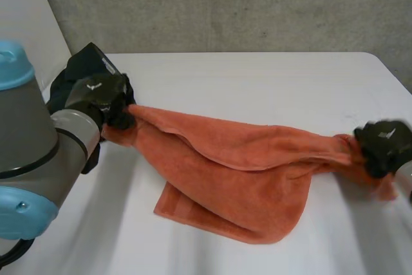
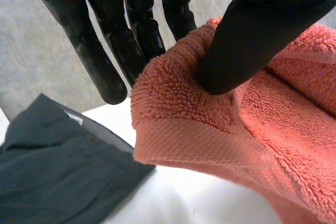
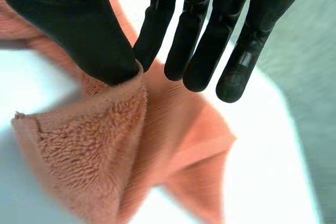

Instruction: Fold the laundry.

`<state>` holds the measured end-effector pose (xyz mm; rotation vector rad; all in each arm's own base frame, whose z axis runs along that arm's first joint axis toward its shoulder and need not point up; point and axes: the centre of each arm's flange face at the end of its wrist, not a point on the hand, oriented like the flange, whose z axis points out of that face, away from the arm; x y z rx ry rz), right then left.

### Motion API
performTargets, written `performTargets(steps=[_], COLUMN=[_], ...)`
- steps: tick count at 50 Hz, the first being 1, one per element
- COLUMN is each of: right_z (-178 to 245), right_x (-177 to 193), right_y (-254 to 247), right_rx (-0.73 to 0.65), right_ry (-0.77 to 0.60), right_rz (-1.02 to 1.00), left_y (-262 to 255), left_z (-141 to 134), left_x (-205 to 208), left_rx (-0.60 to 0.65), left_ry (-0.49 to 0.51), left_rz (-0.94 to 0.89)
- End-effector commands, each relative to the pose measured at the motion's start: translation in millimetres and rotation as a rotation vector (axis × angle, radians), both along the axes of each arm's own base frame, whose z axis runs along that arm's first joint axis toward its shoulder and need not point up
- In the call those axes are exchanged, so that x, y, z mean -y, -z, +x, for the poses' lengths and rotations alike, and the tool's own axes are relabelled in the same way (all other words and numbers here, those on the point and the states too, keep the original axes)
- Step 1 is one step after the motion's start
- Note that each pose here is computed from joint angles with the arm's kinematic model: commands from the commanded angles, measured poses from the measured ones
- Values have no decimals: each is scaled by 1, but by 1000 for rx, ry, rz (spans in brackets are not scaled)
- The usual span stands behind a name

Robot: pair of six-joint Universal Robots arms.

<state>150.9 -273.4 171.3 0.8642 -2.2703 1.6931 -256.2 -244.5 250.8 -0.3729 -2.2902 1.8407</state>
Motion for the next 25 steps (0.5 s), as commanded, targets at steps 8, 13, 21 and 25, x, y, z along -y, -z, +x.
performTargets(steps=[8,13,21,25], right_z=[-5,0,1,1], right_x=[-8,4,20,13], right_y=[-121,-98,-33,-20], right_rx=[-117,-59,91,141], right_ry=[-189,-241,-199,-177], right_rz=[23,109,365,392], left_y=[-48,-38,-1,5], left_z=[12,11,5,3], left_x=[-23,-22,-7,-1], left_rx=[-2,17,67,72], left_ry=[19,20,13,10], left_rz=[-96,-66,35,44])
